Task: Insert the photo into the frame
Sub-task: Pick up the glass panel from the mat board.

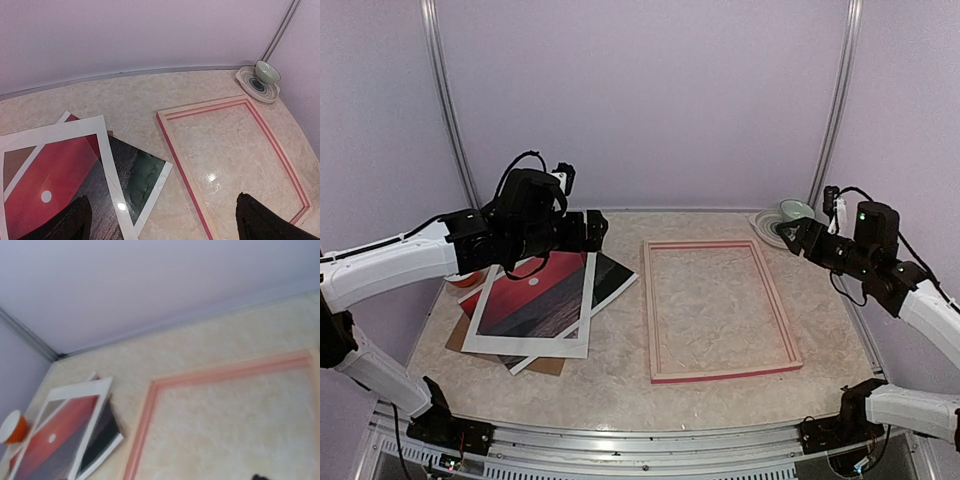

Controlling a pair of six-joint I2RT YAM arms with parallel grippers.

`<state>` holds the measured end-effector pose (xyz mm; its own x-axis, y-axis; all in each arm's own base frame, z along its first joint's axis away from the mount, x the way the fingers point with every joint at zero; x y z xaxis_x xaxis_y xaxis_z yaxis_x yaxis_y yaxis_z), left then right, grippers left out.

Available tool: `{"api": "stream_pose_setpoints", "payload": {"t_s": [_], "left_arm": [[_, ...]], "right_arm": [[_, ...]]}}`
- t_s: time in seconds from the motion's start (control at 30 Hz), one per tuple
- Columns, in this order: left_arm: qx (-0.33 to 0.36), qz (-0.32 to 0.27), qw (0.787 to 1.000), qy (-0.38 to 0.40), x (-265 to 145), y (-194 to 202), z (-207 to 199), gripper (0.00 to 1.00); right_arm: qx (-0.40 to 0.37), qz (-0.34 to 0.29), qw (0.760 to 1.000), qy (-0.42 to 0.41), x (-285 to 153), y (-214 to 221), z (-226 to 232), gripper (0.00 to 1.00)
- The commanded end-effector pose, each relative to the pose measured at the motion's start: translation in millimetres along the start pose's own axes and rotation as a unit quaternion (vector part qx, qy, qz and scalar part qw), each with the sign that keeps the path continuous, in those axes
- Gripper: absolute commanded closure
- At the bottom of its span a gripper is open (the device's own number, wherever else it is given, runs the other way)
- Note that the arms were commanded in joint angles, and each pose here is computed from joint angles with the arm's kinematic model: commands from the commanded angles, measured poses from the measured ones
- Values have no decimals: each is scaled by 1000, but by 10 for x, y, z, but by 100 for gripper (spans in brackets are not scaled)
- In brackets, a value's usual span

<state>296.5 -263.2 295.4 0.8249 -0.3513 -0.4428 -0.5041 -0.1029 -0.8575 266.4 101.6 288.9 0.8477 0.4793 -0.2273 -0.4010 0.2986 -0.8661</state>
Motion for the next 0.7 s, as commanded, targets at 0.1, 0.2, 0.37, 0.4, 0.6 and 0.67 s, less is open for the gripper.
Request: {"api": "stream_pose_setpoints", "payload": {"t_s": [0.1,0.2,0.37,0.4,0.6,0.67], "left_arm": [[7,24,1000,-13,-26,336,160,1],[-13,19,999,-22,-77,543,324,1],[-34,4,999,-22,-222,784,556,1],[-37,2,999,-27,-235,840,610,1],[-78,-18,996,-32,-345,938,765,1],[-90,-18,995,-30,-332,983,784,1]], "right_arm": [[3,89,986,143,118,197,-377,38],[-3,86,984,159,77,218,-414,31],[-1,110,982,155,135,288,-423,1],[-1,123,982,141,189,331,-397,1],[-38,187,977,91,581,635,-28,1],[-54,206,974,72,730,712,164,1]]}}
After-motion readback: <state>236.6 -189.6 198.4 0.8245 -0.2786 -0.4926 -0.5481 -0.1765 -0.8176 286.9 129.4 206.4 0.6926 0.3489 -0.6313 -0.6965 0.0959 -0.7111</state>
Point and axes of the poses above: each gripper's point midway between its finger pads, its own x axis out along the fingers, its own z axis along the line the jaws close on, y = z × x, the point moved 5 cm from there along -x, back along the fingers, and after that the axes turned 6 degrees about -x, right-handed, at the moved point
